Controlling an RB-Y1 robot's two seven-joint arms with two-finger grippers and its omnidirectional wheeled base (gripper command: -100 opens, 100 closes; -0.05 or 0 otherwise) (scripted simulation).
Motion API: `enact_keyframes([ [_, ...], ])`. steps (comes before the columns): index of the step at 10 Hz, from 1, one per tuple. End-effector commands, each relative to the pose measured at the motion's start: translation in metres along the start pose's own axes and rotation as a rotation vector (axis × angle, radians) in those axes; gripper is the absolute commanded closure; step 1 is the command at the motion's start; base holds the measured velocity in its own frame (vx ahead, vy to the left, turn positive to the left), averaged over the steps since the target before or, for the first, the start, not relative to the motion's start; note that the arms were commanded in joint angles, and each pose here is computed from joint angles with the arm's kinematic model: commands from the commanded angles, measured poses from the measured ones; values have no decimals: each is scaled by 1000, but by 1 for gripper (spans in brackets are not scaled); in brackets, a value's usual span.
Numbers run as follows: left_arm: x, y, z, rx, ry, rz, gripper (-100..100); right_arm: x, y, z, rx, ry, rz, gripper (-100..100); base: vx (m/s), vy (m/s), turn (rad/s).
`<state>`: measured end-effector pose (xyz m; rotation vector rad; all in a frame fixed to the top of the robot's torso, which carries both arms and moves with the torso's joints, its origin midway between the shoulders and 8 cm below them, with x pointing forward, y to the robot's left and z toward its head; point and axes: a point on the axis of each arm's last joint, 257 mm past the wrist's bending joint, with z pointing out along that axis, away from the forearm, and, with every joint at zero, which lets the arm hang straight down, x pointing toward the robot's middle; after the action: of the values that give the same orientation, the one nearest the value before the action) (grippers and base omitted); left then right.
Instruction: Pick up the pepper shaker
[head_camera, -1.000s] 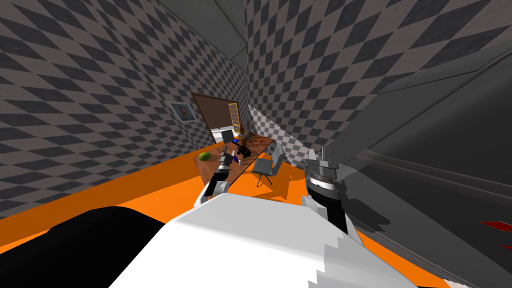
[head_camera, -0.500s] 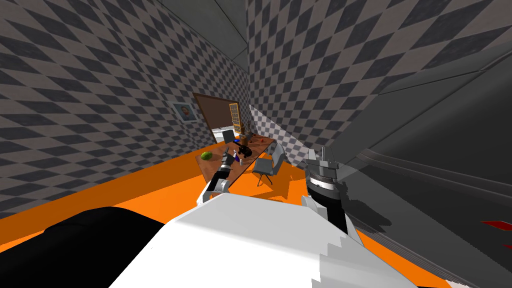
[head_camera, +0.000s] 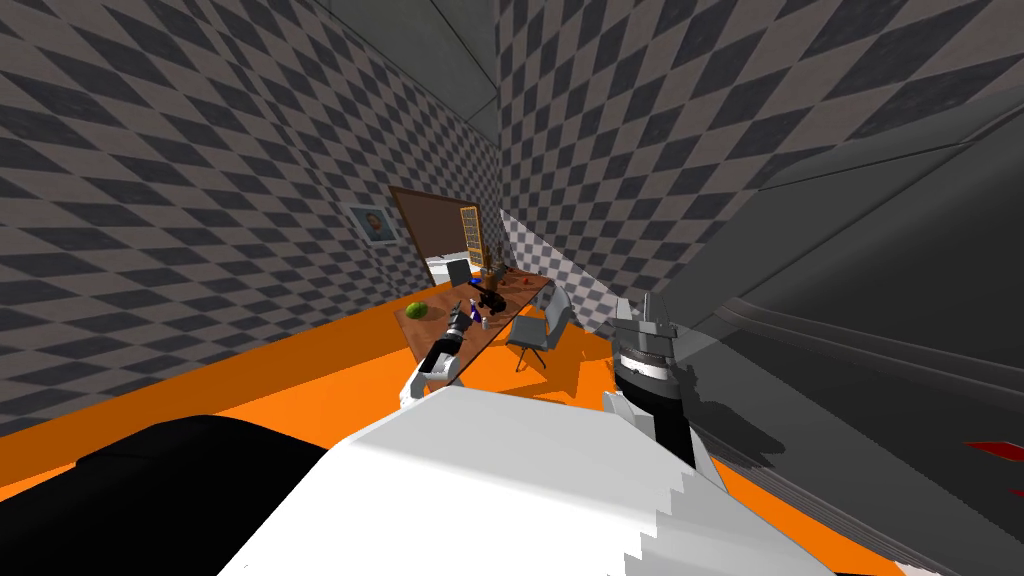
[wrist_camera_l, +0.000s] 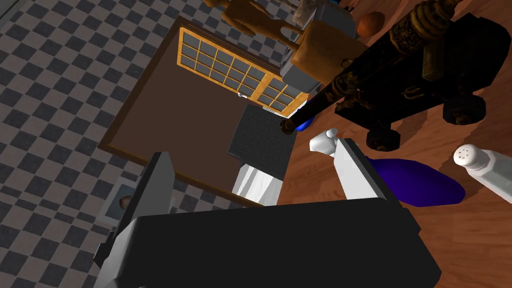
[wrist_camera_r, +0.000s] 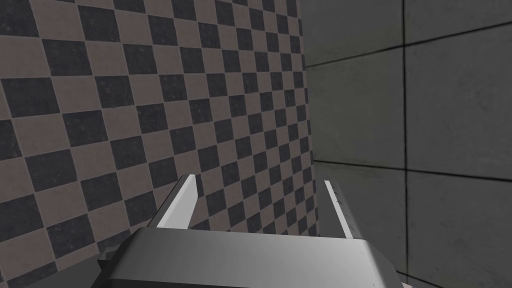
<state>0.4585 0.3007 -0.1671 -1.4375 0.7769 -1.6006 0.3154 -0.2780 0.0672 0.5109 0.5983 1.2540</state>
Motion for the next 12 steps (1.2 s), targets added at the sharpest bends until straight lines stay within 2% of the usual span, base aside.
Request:
enact_keyframes([
  [1,-15,19,7,-59,-35,-72,-100,0,0,0,0,0,0,0,-27,24,21],
  [2,-19,26,6,-80,-45,-72,-100,0,0,0,0,0,0,0,-22,19,4],
  [3,-29,39,9,-113,-69,-120,-100,0,0,0,0,0,0,0,-16,18,12],
  [4,-30,43,8,-128,-75,-120,-100,0,0,0,0,0,0,0,-8,13,4],
  [6,-47,69,13,-205,-125,-215,-100,0,0,0,0,0,0,0,-7,14,16],
  [7,-52,76,11,-223,-138,-215,-100,0,0,0,0,0,0,0,-7,13,4],
  [8,-60,89,12,-263,-166,-262,-100,0,0,0,0,0,0,0,-6,12,11],
  [9,-62,92,11,-268,-171,-262,-100,0,0,0,0,0,0,0,-4,8,5],
  [10,-71,106,11,-307,-202,-308,-100,0,0,0,0,0,0,0,-3,7,11],
  [11,-71,107,10,-311,-204,-308,-100,0,0,0,0,0,0,0,0,0,0],
  [12,-81,122,9,-353,-237,-353,-100,0,0,0,0,0,0,0,0,0,0],
])
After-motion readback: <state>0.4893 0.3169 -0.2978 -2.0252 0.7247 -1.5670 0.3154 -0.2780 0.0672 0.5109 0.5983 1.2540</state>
